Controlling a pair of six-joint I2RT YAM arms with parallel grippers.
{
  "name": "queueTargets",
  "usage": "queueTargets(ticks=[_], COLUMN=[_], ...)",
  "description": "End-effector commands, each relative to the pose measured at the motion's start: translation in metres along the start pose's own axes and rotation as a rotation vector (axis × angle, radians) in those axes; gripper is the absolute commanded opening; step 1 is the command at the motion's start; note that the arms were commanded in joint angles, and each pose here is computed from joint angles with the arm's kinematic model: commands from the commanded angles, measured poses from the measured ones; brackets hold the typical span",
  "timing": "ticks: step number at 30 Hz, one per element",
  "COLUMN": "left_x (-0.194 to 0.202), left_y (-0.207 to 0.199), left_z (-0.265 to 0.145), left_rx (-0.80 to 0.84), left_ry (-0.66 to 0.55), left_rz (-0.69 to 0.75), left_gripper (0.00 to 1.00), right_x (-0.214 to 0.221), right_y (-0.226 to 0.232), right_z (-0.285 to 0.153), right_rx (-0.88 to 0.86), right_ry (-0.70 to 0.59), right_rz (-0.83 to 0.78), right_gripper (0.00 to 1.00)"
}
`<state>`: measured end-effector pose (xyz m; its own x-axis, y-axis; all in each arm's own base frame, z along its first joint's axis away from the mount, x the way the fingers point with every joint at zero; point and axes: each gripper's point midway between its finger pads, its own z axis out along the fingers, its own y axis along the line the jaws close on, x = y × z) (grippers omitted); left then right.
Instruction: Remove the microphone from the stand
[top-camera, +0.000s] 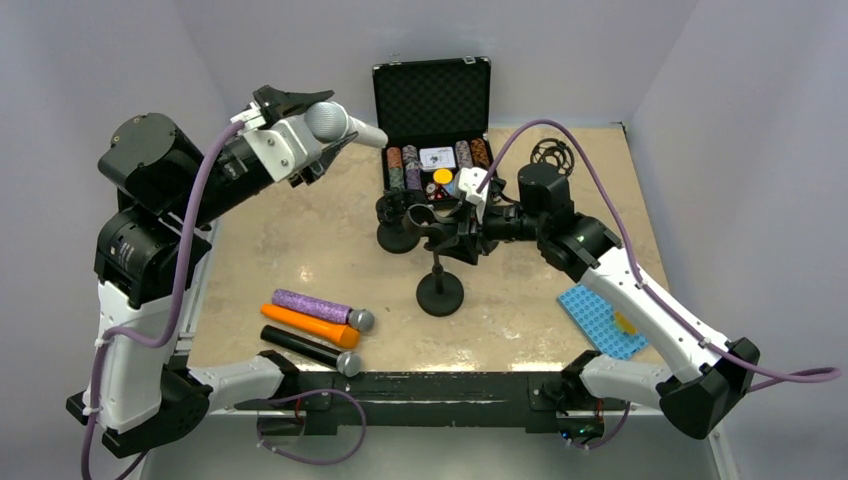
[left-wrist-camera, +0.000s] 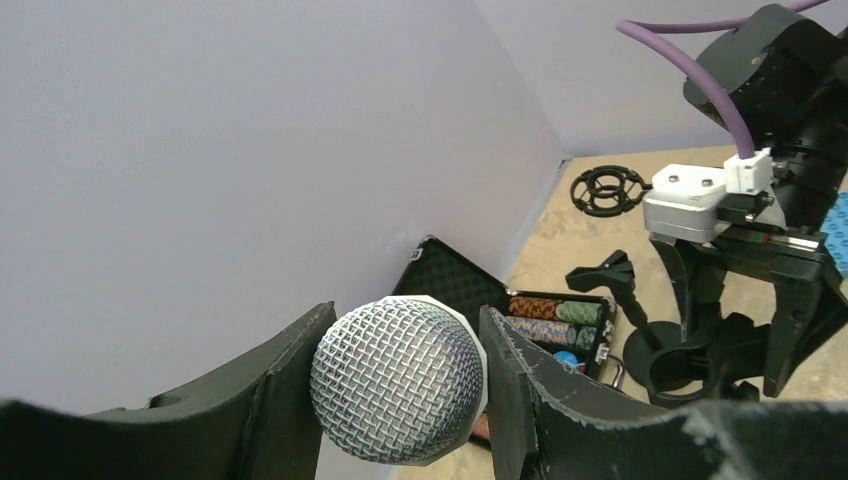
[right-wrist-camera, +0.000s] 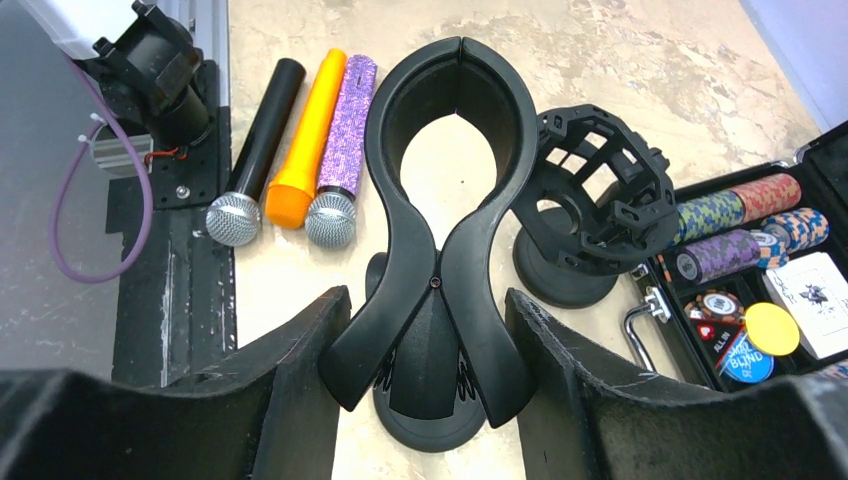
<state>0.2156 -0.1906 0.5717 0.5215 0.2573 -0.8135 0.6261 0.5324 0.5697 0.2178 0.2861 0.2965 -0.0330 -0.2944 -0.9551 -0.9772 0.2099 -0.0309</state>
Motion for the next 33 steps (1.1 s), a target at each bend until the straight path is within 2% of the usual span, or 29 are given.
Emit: queueTargets(ticks=[1,2,4,6,8,14,19,23,33], left_x=[-0.017,-0.015,0.000,0.024,0.051,0.158,0.248,0.290,0.371], left_y=[0.030,0.028,0.023,0.016,0.012,-0.031,-0.082,-0.105,-0.162], left_z=[-0.009,-0.008,-0.005,-0.004,-0.006,-0.029,-0.059,-0.068,-0.079], left_rx=[-0.122,-0.110,-0.084,-0.057,-0.040,0.192,0.419,0.483,0.673], left_ry=[-0.024,-0.017,0.026,0.107,0.206,0.570,0.821,0.917,1.003], left_rz=[0.112,0.113,0.139,0.183,0.227,0.353,0.376,0.352,0.356], left_gripper=[0.00,0.00,0.00,0.00,0.00,0.00,0.00,0.00,0.00], right_x=[0.000,0.001,0.001,-0.001,-0.004,-0.019,-0.034,-0.039,-0.036], right_y=[0.014,0.013,0.013,0.014,0.015,0.020,0.024,0.026,0.030], right_z=[-0.004,-0.004,-0.005,-0.008,-0.013,-0.030,-0.041,-0.044,-0.049], right_rx=[-0.042,-0.040,-0.036,-0.031,-0.028,-0.009,-0.002,0.000,0.004], right_ry=[0.000,0.003,0.005,0.007,0.008,-0.010,-0.028,-0.043,-0.043], right_rz=[0.015,0.017,0.011,0.005,-0.009,-0.084,-0.112,-0.121,-0.126], right_gripper=[0.38,0.51,0.69,0.81,0.87,0.94,0.96,0.97,0.98])
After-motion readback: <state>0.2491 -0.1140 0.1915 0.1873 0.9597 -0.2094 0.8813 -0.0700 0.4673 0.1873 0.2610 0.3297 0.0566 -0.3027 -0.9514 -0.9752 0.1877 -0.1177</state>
